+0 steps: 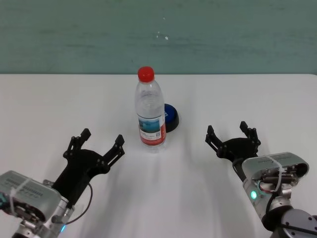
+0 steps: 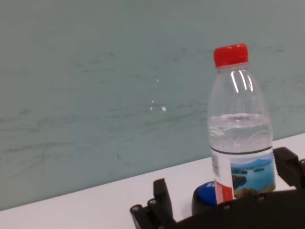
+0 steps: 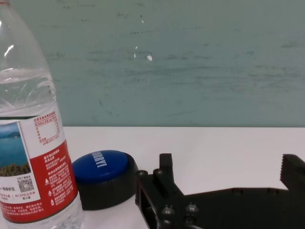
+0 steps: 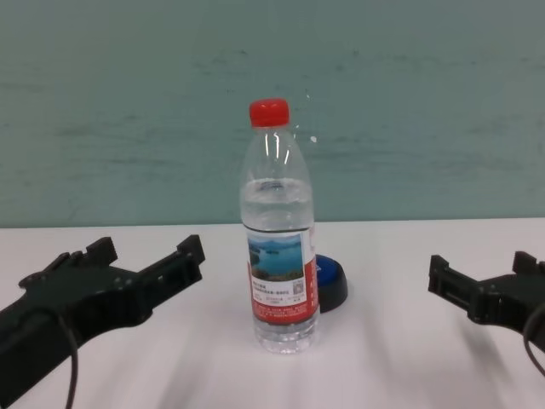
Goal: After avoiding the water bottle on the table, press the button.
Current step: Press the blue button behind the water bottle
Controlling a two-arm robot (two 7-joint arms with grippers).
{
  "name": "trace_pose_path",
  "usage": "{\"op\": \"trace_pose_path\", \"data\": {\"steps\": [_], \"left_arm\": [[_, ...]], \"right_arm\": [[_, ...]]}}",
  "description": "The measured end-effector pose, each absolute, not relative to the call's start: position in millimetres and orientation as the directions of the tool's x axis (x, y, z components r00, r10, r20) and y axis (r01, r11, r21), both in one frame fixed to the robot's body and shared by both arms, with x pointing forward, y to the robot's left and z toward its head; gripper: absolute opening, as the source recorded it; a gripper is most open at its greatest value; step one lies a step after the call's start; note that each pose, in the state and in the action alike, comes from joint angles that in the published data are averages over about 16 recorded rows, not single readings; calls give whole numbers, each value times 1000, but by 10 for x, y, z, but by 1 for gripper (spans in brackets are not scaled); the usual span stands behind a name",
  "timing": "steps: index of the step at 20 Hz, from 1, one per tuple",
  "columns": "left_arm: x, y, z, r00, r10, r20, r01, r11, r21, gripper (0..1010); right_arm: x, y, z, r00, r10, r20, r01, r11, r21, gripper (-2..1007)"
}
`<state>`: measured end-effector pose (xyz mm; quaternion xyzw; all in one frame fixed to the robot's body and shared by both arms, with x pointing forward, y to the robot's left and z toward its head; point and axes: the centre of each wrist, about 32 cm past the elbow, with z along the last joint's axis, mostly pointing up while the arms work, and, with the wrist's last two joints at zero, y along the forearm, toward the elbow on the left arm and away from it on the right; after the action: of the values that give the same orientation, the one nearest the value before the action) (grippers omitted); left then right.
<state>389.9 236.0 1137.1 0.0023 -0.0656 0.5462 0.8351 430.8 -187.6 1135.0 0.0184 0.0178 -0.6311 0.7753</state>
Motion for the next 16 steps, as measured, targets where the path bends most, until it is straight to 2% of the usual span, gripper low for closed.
{"op": "trace_pose_path", "data": {"steps": [16], "left_arm": [[3904, 2404, 11388, 371, 922, 115, -922, 380, -77, 1010]], "right_arm": [[4308, -1876, 11350, 203, -978, -51, 979, 203, 6, 1004]]}}
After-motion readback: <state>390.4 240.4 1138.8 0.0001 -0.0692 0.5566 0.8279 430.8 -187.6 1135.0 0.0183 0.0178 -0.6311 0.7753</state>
